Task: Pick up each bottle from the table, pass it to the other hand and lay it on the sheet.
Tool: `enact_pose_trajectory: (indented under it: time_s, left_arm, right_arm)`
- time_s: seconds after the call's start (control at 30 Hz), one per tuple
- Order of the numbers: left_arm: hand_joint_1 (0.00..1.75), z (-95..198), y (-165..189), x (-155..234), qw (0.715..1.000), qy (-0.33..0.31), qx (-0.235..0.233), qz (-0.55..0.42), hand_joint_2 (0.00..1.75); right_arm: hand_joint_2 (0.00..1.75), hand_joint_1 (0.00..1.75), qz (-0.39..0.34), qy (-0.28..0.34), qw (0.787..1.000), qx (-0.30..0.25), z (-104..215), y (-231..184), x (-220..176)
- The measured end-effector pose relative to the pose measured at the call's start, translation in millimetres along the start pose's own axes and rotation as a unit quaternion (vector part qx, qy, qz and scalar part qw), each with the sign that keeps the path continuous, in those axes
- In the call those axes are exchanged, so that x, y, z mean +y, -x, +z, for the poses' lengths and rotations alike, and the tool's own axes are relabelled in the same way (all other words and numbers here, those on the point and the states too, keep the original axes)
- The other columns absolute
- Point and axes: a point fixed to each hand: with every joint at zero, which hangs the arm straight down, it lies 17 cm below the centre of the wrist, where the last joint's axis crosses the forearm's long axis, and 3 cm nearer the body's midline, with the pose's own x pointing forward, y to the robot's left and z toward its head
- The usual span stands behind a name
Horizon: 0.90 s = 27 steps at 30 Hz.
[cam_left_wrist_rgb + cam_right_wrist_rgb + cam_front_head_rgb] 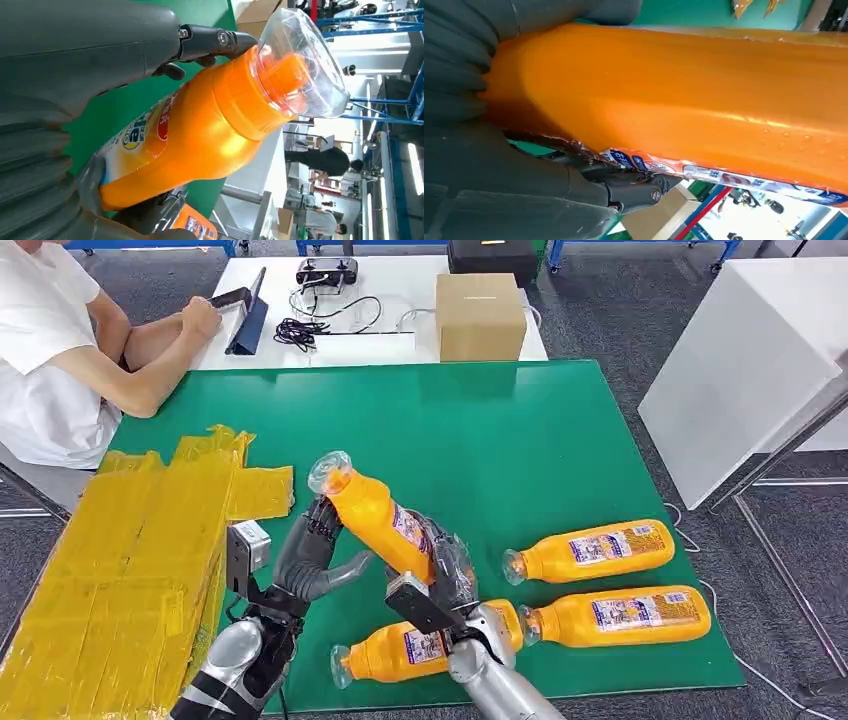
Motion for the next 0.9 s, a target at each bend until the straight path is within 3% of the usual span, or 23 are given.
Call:
enact_pose_trajectory:
  time_s: [0.3,0.53,0.77,0.9]
  left_arm:
    - [0.0,0.1,1.1,1.2,1.0,-0.001,0.001,0.0,1.75]
    - [0.0,0.0,4.0,2.4,1.0,0.0,0.005,0.004,1.75]
    - [0.0,-1.0,0.3,-7.9,0.999,0.02,0.001,0.037,1.75]
    - [0.0,-0.9,-1.9,-12.2,0.998,0.027,-0.001,0.056,1.75]
  right_arm:
    - [1.75,1.75,0.009,-0.009,1.0,-0.023,0.1,-12.9,6.9]
    - [1.75,1.75,0.007,-0.018,0.993,-0.113,3.6,-85.7,22.1]
    - [1.75,1.75,0.038,0.007,0.98,-0.197,10.4,-138.1,13.0]
    - [1.75,1.75,0.045,0.015,0.975,-0.217,11.8,-152.3,8.5]
